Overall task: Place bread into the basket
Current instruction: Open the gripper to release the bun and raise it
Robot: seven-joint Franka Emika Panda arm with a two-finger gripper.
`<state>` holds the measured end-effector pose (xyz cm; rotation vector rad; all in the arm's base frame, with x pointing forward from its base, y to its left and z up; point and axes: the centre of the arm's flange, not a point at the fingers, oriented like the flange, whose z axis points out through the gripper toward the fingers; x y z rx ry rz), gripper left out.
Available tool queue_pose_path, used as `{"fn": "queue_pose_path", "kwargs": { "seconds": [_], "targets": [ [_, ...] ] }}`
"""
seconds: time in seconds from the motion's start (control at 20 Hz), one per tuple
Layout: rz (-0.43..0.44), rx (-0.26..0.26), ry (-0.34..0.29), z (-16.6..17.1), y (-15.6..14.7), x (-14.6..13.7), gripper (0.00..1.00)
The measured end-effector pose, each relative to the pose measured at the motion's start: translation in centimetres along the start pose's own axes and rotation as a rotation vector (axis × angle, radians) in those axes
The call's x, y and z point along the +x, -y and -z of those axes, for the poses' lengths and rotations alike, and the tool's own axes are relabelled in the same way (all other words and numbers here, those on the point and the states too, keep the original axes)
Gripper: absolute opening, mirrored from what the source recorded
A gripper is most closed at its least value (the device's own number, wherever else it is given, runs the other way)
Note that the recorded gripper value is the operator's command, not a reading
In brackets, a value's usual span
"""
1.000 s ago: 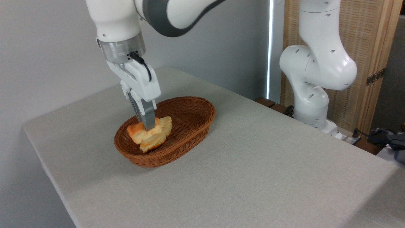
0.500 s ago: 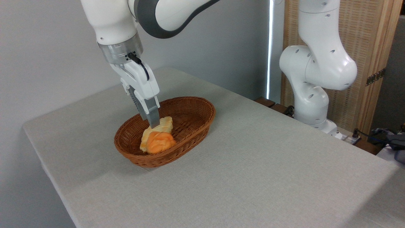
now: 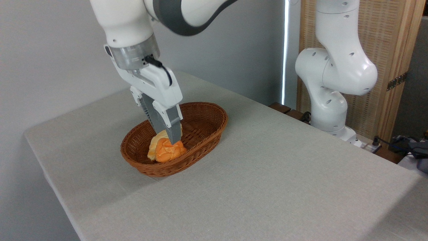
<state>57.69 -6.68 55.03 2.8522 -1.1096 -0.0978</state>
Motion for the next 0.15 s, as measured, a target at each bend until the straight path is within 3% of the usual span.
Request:
{"fn": "queue_pose_path", "kwargs": {
  "seconds": [0.15],
  "targets": [
    [0.043,0.047,-0.033,2.5,2.6,-1.8,1.00]
  ]
}}
